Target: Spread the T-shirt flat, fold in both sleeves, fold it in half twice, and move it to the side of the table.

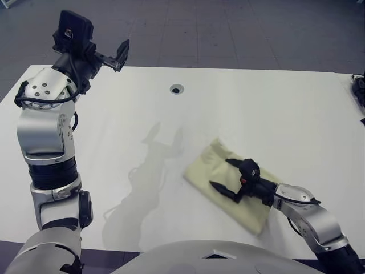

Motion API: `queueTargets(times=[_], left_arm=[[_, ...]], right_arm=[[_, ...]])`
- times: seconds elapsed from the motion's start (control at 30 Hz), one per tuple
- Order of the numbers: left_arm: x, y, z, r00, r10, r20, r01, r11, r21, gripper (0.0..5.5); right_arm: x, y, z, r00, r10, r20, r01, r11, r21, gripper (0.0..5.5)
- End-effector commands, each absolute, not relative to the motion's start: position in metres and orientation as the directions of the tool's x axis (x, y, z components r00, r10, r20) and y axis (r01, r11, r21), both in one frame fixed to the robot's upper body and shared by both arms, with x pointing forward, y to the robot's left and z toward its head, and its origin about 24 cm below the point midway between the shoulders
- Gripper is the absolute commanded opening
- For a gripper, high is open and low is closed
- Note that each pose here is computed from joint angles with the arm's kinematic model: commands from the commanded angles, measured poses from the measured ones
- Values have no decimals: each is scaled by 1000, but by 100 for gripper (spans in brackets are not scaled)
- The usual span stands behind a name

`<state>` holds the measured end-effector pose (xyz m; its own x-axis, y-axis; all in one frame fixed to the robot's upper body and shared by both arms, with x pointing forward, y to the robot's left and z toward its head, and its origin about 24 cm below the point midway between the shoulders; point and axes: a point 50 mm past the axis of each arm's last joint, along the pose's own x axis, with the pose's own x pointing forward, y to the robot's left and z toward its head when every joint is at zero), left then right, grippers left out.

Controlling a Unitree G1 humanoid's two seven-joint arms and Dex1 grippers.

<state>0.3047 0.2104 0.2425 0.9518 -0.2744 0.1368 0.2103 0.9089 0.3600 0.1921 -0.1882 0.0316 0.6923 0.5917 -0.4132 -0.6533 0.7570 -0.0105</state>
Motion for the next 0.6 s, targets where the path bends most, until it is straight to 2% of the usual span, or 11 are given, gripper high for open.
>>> queueTargets(times=[0.03,0.07,0.13,0.27,0.33,0.4,0.47,0.53,0.6], left_arm=[[300,212,230,967,-223,120,185,946,265,540],[297,213,225,973,-203,112,170,953,250,540],[291,214,217,980,-172,104,146,964,223,540],[286,214,209,987,-124,97,104,975,195,540],[285,215,206,991,-100,88,80,975,207,540],[281,219,199,996,-65,56,51,973,226,540],[277,220,190,999,-39,22,33,970,240,540],[275,217,184,1000,-28,13,24,972,234,540],[275,210,174,1000,-22,3,21,979,204,540]], right_arm=[[177,-292,-29,758,-41,-651,-186,943,-277,539],[178,-305,-28,759,-105,-643,-128,944,-305,539],[184,-320,-24,765,-147,-627,-83,943,-321,539],[203,-332,-11,797,-170,-579,-65,930,-362,539],[219,-333,8,847,-188,-496,-14,927,-374,539],[250,-319,51,930,-174,-323,54,936,-348,539],[274,-293,92,977,-118,-178,60,952,-299,539],[288,-269,115,992,-71,-108,40,964,-264,539],[301,-238,124,997,-35,-66,22,982,-190,539]])
